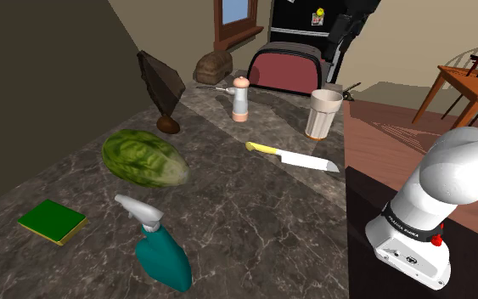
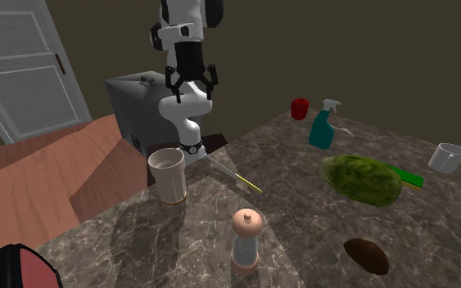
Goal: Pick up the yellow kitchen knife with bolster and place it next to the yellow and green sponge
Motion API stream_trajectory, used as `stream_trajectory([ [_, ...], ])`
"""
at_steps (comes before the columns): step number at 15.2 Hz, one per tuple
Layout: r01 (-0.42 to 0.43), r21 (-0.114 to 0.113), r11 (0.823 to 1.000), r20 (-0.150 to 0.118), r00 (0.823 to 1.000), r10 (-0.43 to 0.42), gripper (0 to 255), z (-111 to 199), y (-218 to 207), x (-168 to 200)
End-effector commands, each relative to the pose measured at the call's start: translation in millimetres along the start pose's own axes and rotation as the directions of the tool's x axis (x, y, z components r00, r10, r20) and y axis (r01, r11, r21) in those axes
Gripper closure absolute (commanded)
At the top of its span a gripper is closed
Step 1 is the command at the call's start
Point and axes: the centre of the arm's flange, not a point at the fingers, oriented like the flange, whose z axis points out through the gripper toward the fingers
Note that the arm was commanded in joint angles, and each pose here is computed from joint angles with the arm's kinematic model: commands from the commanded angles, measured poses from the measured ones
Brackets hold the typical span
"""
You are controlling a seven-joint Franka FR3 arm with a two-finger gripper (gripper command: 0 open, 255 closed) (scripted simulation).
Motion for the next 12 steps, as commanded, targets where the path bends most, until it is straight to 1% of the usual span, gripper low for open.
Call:
stream_trajectory([
  [1,0.0,0.0,1.0,0.0,1.0,0.0,0,0.0,0.0,0.0],
  [6,0.073,0.022,0.997,0.042,0.996,-0.074,0,60.5,-23.2,12.0],
  [12,0.158,0.053,0.986,0.09,0.983,-0.163,0,133.0,-53.7,20.7],
])
